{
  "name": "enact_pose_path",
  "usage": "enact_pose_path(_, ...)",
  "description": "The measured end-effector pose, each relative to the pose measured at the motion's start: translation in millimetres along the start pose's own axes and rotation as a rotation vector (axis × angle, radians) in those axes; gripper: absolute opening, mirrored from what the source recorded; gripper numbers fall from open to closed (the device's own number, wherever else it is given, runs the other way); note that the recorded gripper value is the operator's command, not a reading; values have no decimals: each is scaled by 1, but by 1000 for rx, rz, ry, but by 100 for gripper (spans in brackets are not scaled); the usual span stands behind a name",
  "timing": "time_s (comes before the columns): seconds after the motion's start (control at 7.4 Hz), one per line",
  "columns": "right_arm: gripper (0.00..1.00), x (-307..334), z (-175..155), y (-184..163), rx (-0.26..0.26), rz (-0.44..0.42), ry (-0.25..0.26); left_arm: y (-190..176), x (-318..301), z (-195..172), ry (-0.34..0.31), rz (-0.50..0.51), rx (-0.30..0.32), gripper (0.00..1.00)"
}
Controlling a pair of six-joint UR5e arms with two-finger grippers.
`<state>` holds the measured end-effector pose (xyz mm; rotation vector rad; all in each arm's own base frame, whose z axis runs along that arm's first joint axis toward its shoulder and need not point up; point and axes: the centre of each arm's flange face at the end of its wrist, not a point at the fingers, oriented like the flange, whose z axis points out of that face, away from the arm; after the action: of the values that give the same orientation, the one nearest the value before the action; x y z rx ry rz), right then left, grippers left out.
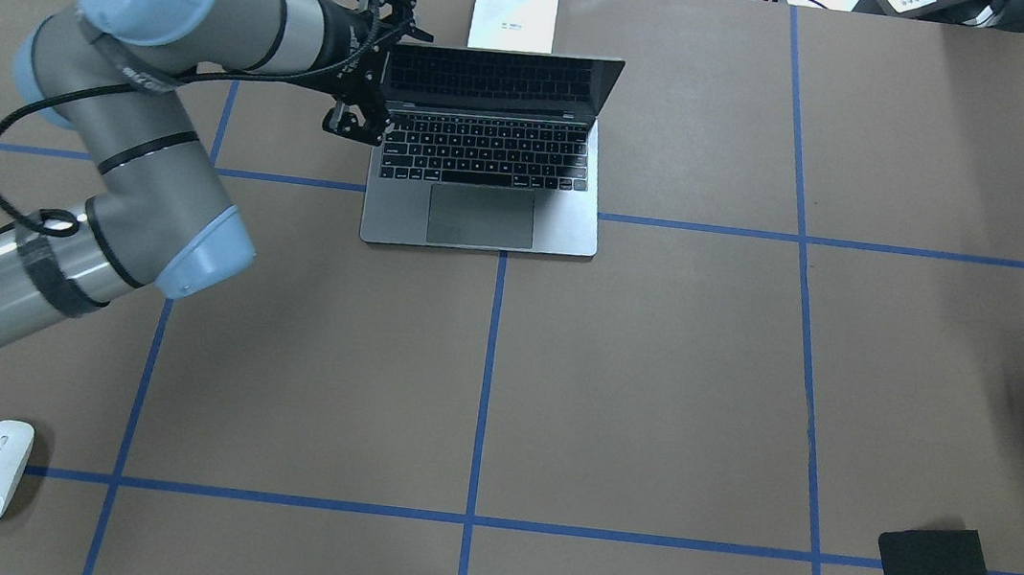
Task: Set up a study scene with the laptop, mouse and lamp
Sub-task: 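Lift the left gripper away from the laptop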
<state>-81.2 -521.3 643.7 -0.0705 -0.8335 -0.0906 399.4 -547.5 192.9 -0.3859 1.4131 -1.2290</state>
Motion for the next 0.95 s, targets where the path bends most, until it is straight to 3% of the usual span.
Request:
enact_pose_path(0.27, 100, 3, 1, 8, -1, 2, -3, -15, -22, -35, -2, 86, -18, 100)
enact_pose_path(0.68, 100, 27, 19, 40, -50, 78, -27, -61, -50, -61, -104, 276, -39, 100)
enact_pose_path(0.95, 100, 44, 31, 75, -95, 154, -72, -109, -51, -83, -162, 425, -52, 100)
